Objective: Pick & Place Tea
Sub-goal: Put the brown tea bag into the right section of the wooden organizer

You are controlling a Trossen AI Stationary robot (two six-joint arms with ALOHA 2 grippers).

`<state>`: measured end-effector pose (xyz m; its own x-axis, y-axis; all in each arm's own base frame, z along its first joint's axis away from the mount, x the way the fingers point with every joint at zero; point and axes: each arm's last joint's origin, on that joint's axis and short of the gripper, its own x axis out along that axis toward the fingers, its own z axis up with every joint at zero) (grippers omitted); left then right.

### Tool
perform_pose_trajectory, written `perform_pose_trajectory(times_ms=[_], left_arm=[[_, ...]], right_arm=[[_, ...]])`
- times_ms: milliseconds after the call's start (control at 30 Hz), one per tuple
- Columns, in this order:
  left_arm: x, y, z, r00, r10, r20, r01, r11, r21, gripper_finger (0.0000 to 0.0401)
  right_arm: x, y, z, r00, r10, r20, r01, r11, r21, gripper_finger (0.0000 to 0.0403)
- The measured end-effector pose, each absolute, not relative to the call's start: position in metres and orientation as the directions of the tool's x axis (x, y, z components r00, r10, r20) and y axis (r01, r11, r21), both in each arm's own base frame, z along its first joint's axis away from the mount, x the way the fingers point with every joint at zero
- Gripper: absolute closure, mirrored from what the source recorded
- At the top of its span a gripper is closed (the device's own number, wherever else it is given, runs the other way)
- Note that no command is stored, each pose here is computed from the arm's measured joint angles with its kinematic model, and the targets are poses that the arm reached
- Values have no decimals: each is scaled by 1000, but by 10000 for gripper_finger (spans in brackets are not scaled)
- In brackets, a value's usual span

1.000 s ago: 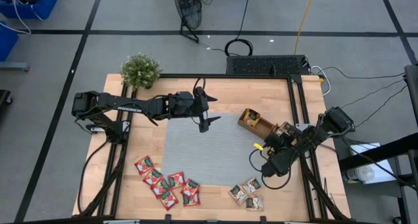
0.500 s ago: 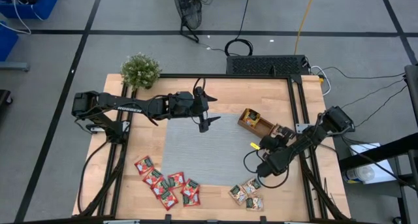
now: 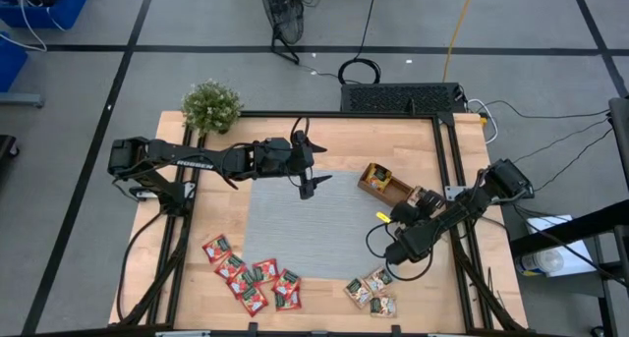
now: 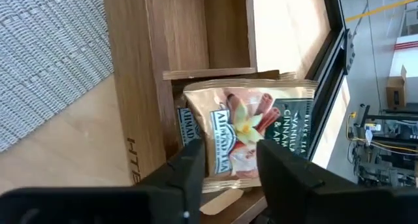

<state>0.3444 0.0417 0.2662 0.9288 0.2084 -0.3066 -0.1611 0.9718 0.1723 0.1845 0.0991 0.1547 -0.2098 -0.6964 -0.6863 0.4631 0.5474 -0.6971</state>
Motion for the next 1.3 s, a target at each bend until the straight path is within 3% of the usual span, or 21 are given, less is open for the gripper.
perform_pose_trajectory(times_ms=[267,833,1033,1200,1300], left_arm=[[344,42,266,929,208,-306,-161,972,172,36],[344,42,266,929,208,-307,-161,972,172,36],[344,42,267,930,208,-301,-162,972,172,36],[345,42,267,931,209,-298,-163,972,172,36],[345,42,268,934,209,-290,-164,971,171,36]], right_arm=[[179,97,160,-269,-716,-645,433,508,-744,233],[180,99,172,-337,-689,-642,383,523,-762,243],[191,105,197,-243,-635,-733,394,627,-673,282],[192,105,212,-116,-544,-831,445,720,-533,379],[190,100,210,-76,-510,-857,479,735,-480,395]])
